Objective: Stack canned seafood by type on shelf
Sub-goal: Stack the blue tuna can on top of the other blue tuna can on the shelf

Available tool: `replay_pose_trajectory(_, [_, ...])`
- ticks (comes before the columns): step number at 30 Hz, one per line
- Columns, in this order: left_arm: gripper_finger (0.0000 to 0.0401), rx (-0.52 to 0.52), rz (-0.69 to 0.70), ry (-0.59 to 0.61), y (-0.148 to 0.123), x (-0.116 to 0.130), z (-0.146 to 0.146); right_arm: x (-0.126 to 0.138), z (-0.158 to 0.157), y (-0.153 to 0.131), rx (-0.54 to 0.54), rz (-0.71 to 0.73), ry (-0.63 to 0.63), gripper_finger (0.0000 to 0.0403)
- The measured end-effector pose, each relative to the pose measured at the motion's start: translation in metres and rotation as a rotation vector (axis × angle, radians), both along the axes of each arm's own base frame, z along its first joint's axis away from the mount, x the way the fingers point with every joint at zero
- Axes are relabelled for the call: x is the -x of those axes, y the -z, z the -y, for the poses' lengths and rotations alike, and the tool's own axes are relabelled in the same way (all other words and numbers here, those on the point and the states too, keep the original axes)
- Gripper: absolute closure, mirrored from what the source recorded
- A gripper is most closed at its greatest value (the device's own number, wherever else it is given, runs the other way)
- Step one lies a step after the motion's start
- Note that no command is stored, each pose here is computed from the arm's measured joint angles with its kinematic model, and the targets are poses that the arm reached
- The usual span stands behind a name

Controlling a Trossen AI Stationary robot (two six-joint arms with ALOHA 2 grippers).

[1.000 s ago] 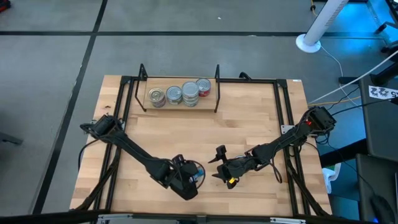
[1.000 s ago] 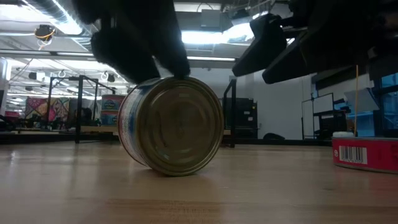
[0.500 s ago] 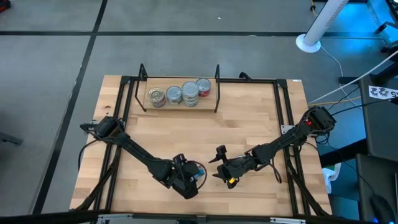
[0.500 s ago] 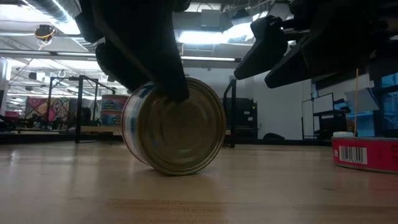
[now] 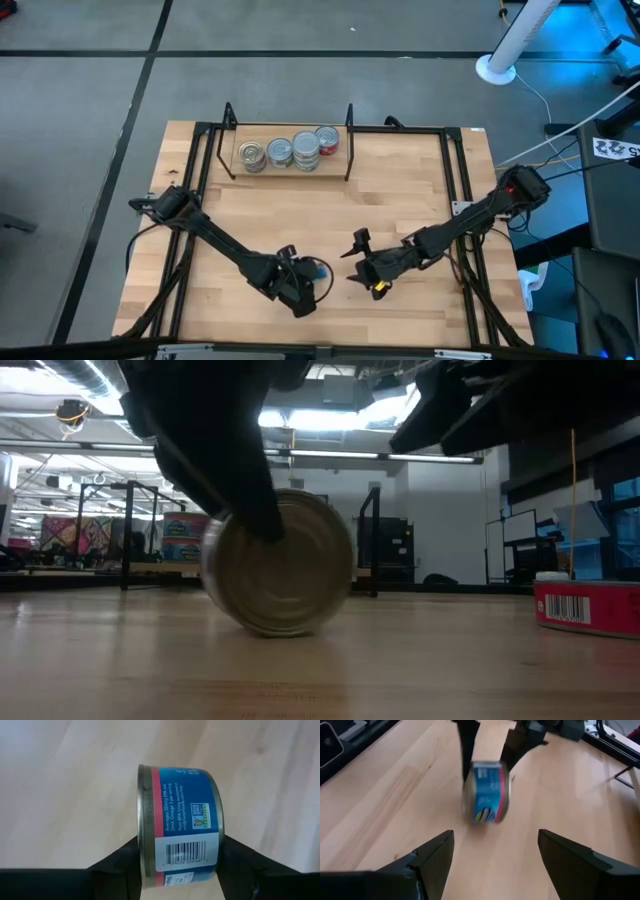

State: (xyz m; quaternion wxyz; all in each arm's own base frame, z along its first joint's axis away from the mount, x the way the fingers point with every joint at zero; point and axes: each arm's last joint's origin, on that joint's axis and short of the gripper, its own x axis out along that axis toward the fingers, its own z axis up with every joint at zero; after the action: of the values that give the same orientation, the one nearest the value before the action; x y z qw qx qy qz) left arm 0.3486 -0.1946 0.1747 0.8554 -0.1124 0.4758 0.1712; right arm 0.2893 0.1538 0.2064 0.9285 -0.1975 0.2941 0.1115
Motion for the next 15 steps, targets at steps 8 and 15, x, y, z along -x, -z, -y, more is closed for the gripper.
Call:
replay_pose_trajectory(8, [0.0216,-0.176,-0.049,-0.058,-0.045,0.018,-0.02,0.023,0.013,-0.033,0.001,0.008,0.005,0.0114])
replay_pose_trajectory(15, [0.0216,-0.42,-0.211,-0.115,-0.085,0.045,-0.06,0.038,0.022,-0.055,-0.019,0.043,0.006,0.0114])
